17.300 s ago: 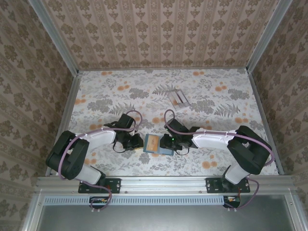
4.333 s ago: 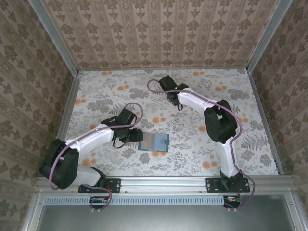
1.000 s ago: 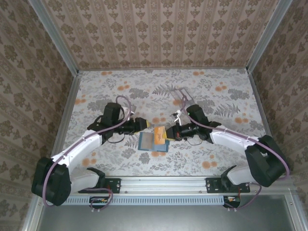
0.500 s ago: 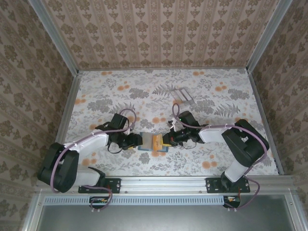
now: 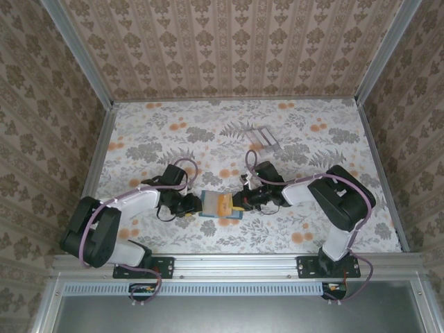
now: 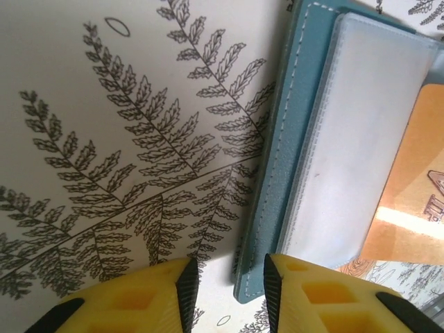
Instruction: Put the credit cards into the card holder
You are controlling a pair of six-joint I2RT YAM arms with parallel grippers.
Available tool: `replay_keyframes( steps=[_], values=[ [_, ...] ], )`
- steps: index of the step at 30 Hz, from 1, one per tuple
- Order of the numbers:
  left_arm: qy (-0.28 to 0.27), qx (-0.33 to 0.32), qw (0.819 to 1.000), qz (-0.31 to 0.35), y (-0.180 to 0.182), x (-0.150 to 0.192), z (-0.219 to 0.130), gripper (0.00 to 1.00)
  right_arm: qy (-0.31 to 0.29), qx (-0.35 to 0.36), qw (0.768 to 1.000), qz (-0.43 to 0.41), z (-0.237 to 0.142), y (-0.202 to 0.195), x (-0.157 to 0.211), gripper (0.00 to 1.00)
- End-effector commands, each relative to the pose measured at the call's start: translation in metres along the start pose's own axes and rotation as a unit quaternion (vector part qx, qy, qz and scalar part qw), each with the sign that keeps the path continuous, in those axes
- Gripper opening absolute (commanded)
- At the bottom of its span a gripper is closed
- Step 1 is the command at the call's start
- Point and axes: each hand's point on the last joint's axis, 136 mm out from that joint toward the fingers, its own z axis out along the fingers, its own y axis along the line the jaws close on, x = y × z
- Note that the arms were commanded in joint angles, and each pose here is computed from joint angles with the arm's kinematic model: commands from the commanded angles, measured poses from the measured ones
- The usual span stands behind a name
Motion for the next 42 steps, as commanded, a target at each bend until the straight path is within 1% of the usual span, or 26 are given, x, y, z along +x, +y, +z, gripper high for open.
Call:
replay_keyframes(
  steps=[1, 11, 26, 32, 37, 42],
  values=[
    [0.002, -0.009, 1.0, 0.001, 0.004, -0.001, 0.01, 0.34, -0.005, -0.022, 1.0, -0.011, 0.004, 0.011, -0.008, 0.0],
    [0.006, -0.014, 1.0, 0.004, 0.007, -0.001, 0.016, 0.3, -0.01, -0.019, 1.0, -0.003, 0.009, 0.004, -0.012, 0.0],
    [0.014, -0.014, 1.0, 0.008, 0.005, 0.002, 0.019, 0.29, -0.022, 0.01, 1.0, 0.008, 0.012, -0.01, -0.009, 0.0],
    [0.015, -0.014, 1.0, 0.009, 0.004, 0.003, 0.02, 0.28, -0.044, 0.005, 0.999, 0.011, 0.023, -0.003, -0.009, 0.0],
    [0.016, -0.01, 1.0, 0.009, 0.002, 0.003, 0.021, 0.27, -0.067, 0.002, 0.997, 0.026, 0.029, -0.005, -0.011, 0.0],
    [0.018, -0.009, 1.0, 0.011, 0.002, 0.004, 0.022, 0.26, -0.06, -0.002, 0.998, 0.032, 0.038, -0.002, -0.008, 0.0]
  ],
)
